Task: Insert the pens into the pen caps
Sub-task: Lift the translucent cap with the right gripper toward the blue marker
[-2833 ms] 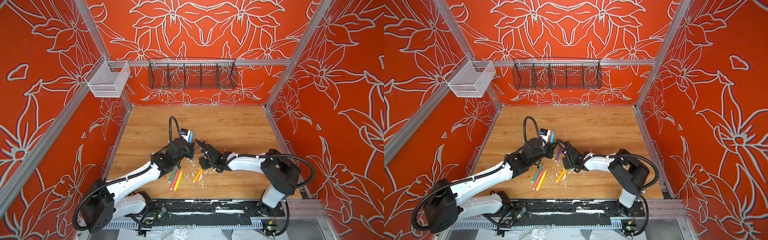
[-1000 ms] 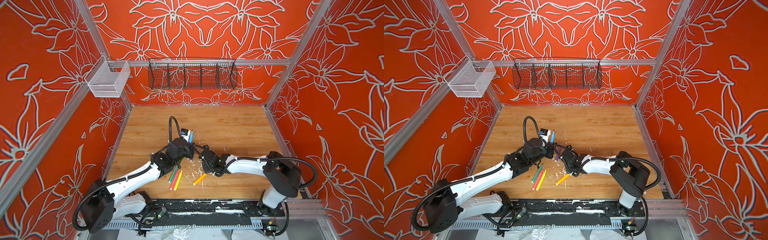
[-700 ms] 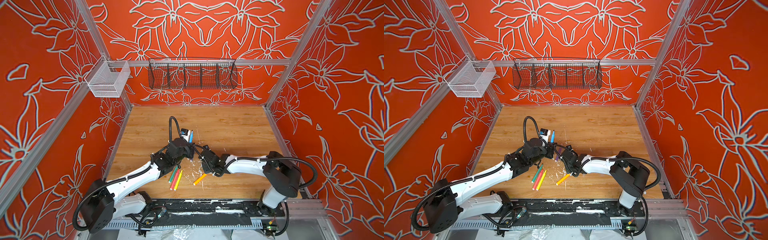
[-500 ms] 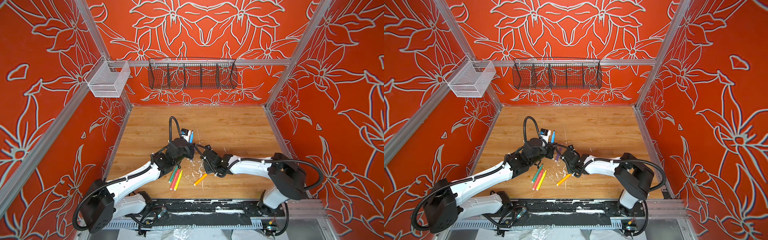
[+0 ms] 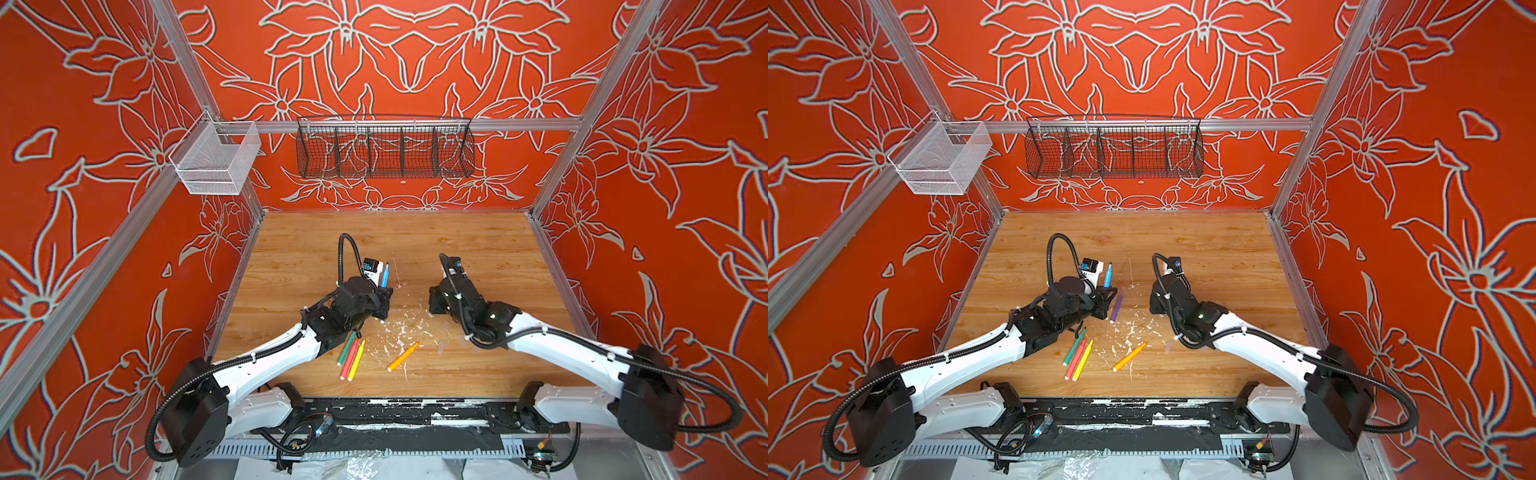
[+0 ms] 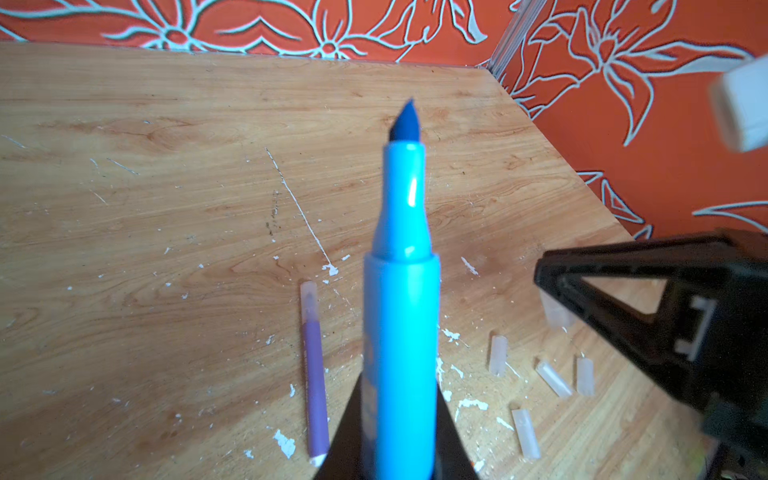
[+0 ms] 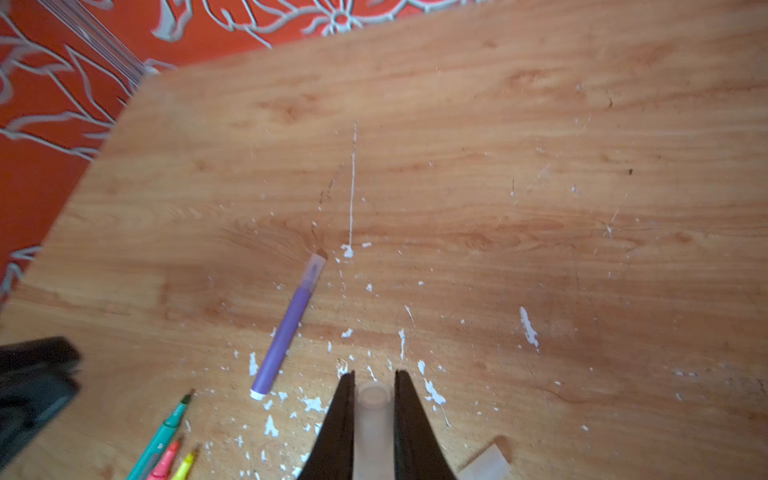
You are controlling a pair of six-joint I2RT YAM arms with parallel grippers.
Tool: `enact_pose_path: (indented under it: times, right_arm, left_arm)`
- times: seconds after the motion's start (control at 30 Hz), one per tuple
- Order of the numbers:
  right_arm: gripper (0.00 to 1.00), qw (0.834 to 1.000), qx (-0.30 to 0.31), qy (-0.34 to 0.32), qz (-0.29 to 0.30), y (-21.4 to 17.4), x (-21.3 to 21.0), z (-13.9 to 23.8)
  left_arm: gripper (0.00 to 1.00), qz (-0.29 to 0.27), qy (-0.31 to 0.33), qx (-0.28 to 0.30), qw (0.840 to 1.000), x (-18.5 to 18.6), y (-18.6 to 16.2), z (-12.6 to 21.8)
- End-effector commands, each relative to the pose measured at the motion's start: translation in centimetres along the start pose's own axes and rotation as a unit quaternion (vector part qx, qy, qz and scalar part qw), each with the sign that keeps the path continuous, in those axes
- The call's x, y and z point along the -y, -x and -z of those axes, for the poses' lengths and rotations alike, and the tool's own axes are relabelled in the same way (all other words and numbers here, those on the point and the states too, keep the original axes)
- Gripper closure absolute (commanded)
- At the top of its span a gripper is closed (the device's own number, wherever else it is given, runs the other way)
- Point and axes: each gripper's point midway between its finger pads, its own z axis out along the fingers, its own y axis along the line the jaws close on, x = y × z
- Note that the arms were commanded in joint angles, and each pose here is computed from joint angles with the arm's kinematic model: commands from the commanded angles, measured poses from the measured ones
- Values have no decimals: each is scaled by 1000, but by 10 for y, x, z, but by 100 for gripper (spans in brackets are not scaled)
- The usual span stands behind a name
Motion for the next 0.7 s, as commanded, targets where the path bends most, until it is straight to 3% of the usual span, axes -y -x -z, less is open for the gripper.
enact_pose_path:
  times: [0.0,0.13,0.43,0.67]
  right_arm:
    - [91,997,62,42,-29,24,-9,15]
    - [93,994,82,52,-46,43,-14,32]
    - [94,969,155,162,-101,89,-41,85]
    - [93,953,164,221,-126,66,-28,110]
  left_arm:
    - [100,14,-44,-1,999,16,2,1]
    - [100,13,-79,6,997,26,1,2]
    - [100,-18,-185,2,982,60,-7,1]
    - [100,-19,-215,-16,976,76,-14,-2]
